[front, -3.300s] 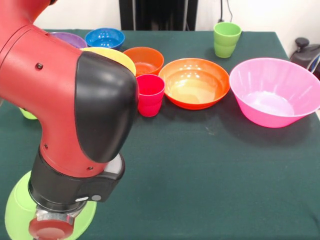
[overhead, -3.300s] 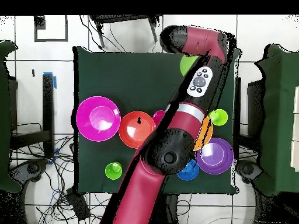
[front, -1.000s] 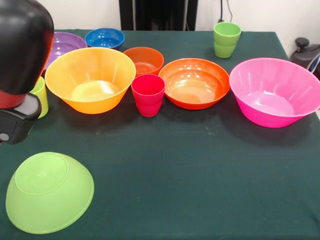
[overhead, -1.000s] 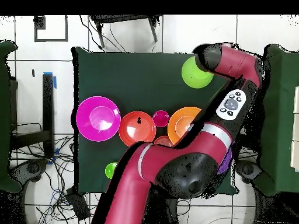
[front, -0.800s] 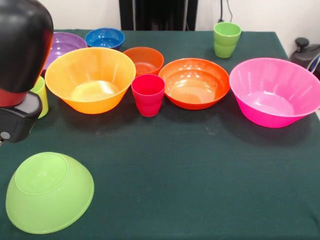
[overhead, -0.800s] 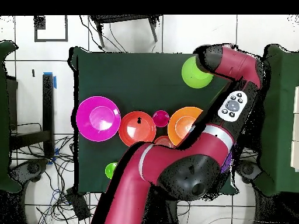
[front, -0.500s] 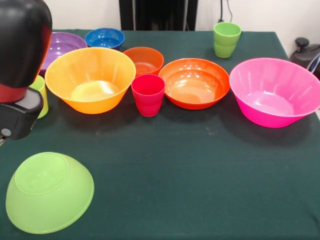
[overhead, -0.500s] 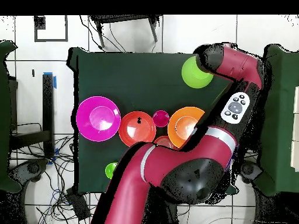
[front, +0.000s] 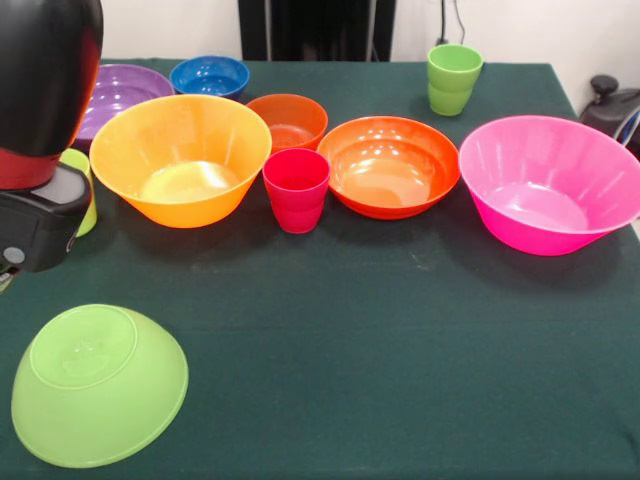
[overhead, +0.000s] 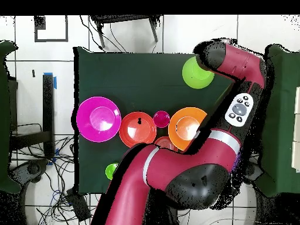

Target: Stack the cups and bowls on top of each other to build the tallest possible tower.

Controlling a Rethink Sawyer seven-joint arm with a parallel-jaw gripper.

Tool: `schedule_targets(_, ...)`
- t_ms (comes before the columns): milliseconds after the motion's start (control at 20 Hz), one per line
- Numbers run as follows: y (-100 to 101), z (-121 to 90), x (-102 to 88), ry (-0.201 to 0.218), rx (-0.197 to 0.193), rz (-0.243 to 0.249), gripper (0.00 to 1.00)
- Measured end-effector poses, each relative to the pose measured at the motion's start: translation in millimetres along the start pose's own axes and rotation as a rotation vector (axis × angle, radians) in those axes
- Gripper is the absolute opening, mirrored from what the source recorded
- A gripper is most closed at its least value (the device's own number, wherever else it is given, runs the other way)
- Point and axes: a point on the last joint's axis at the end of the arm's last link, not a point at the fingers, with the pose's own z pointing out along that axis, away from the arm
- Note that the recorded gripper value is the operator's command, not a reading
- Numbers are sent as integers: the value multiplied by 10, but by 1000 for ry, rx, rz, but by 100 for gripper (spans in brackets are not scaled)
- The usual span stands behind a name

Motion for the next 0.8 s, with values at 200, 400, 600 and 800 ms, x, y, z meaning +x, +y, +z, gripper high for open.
schedule_targets(200,17,-20,4,3,-5,0,0)
schedule_targets(400,8,0,52,15,-5,4,0)
schedule_targets(600,2,18,140,34,-6,9,0)
schedule_targets(800,14,26,268,48,-11,2,0)
